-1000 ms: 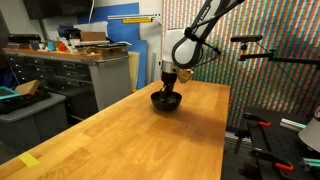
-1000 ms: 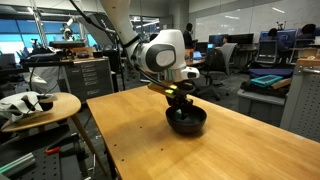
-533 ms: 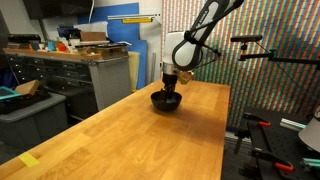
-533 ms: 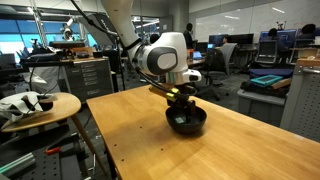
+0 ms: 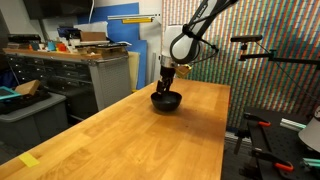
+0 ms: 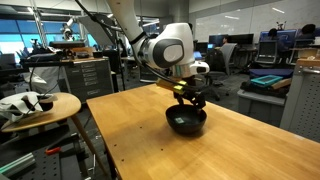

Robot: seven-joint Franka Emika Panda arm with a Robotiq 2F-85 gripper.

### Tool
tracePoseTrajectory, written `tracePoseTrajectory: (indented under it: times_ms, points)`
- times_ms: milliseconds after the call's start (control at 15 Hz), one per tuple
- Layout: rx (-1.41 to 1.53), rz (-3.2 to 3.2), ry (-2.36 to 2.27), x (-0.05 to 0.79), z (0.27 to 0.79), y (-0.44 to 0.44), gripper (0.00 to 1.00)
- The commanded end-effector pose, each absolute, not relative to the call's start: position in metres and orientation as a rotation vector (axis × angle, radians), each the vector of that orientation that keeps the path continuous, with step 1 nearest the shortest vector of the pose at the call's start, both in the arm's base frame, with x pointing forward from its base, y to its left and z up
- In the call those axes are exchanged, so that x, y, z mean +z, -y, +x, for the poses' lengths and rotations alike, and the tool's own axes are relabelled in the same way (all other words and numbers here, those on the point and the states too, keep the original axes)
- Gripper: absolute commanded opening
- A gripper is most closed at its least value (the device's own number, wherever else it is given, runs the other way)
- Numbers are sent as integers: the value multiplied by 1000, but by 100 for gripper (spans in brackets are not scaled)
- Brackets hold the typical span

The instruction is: Pick up the object and put in the bowl

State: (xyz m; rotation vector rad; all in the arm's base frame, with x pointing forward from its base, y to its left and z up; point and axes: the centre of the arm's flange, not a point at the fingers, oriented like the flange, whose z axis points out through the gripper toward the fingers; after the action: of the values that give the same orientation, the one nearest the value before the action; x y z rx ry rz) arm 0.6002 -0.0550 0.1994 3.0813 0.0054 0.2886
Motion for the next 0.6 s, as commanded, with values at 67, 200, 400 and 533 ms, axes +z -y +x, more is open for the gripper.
tracePoseTrajectory:
  times_ms: [67,200,400,533]
  points:
    - [287,3079,12,238,615,67,100]
    - [280,3074,13,253,620,70,100]
    - [272,3062,22,274,626,73,100]
    - [270,3056,29,286,628,74,100]
